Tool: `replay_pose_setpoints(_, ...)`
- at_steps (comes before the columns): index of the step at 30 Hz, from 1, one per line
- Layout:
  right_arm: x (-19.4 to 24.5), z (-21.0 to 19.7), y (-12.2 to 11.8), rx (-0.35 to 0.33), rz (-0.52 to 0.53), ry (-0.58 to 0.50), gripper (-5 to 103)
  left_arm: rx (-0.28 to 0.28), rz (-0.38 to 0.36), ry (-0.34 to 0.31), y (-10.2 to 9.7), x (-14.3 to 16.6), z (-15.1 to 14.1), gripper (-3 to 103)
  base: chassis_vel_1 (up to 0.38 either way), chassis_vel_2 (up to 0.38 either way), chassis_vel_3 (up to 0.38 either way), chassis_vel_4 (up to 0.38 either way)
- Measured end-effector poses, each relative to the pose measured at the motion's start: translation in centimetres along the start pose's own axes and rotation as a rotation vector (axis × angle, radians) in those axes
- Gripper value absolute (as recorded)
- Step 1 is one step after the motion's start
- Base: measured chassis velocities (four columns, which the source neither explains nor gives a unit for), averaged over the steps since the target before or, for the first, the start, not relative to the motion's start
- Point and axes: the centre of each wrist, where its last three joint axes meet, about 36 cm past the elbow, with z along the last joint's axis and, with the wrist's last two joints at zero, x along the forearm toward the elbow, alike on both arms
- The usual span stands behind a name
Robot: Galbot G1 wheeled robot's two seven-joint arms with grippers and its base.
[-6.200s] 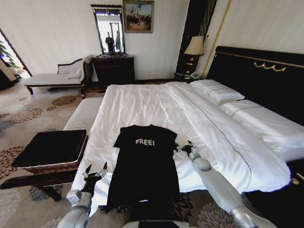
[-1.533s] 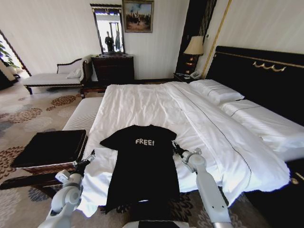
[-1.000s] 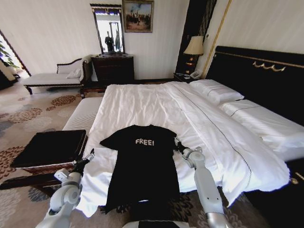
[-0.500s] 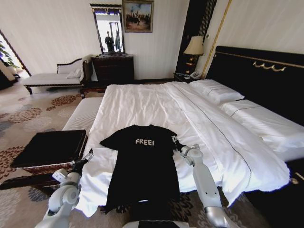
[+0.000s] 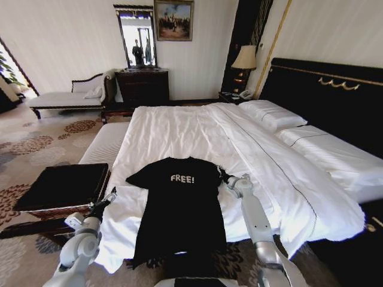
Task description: Fold the clothes on the bed and place them into the basket.
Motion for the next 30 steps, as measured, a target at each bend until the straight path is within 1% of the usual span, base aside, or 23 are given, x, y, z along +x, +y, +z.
replay_pose_setpoints(2,0.0,0.0,0.1,-0.001,-0.005,-0.003,100,0.0,-0.002,0.001,0.1,0.1,0.0,100,0.0,0.0,0.0,0.0)
replay_pose_setpoints(4,0.6,-0.3,1.1,-0.001,-0.039,-0.025,100,0.0,-0.006,0.002,0.4,0.2,0.0,100,0.0,0.0,0.0,0.0)
replay_pose_setpoints(5,0.6,-0.3,1.1,-0.001,-0.039,-0.025,100,0.0,-0.006,0.002,0.4,0.2,0.0,100,0.0,0.0,0.0,0.0)
replay_pose_setpoints(7,1.3,-0.7,1.8,0.002,-0.065,-0.04,100,0.001,-0.009,0.004,0.6,0.3,0.0,100,0.0,0.0,0.0,0.0)
replay_pose_setpoints(10,3.1,-1.8,3.7,0.016,-0.12,-0.056,100,0.008,-0.014,0.005,0.8,0.2,0.2,100,0.0,0.0,0.0,0.0)
replay_pose_setpoints(12,3.2,-1.9,3.8,0.018,-0.124,-0.056,100,0.009,-0.014,0.005,0.8,0.2,0.2,100,0.0,0.0,0.0,0.0)
replay_pose_setpoints(14,3.8,-1.7,4.8,0.043,-0.143,-0.041,100,0.013,-0.01,0.005,0.6,0.1,0.3,100,0.0,0.0,0.0,0.0)
replay_pose_setpoints(17,4.1,-1.1,5.0,0.066,-0.149,-0.025,100,0.016,-0.01,0.007,0.5,0.0,0.4,100,0.0,0.0,0.0,0.0)
replay_pose_setpoints(19,4.3,-0.7,4.6,0.093,-0.137,-0.023,100,0.016,-0.011,0.009,0.7,0.0,0.6,100,0.0,0.0,0.0,0.0)
replay_pose_setpoints(20,4.3,-0.7,4.0,0.121,-0.12,-0.035,100,0.017,-0.013,0.01,0.8,0.0,0.6,100,0.0,0.0,0.0,0.0)
replay_pose_setpoints(21,4.3,-0.7,4.0,0.121,-0.12,-0.035,100,0.017,-0.013,0.01,0.8,0.0,0.6,100,0.0,0.0,0.0,0.0)
replay_pose_setpoints(22,4.4,-0.7,3.4,0.147,-0.103,-0.048,100,0.018,-0.014,0.011,0.9,0.1,0.6,100,0.0,0.0,0.0,0.0)
replay_pose_setpoints(23,4.6,-0.9,2.2,0.18,-0.079,-0.068,100,0.018,-0.013,0.014,1.1,0.2,0.8,100,0.0,0.0,0.0,0.0)
replay_pose_setpoints(24,4.6,-0.9,2.2,0.18,-0.079,-0.068,100,0.018,-0.013,0.014,1.1,0.2,0.8,100,0.0,0.0,0.0,0.0)
replay_pose_setpoints(26,4.8,-1.3,0.3,0.206,-0.053,-0.078,100,0.017,-0.01,0.017,1.2,0.3,1.0,100,0.0,0.0,0.0,0.0)
replay_pose_setpoints(30,4.3,-1.7,-1.5,0.21,-0.026,-0.078,100,0.016,-0.003,0.022,0.9,0.3,1.2,100,0.0,0.0,0.0,0.0)
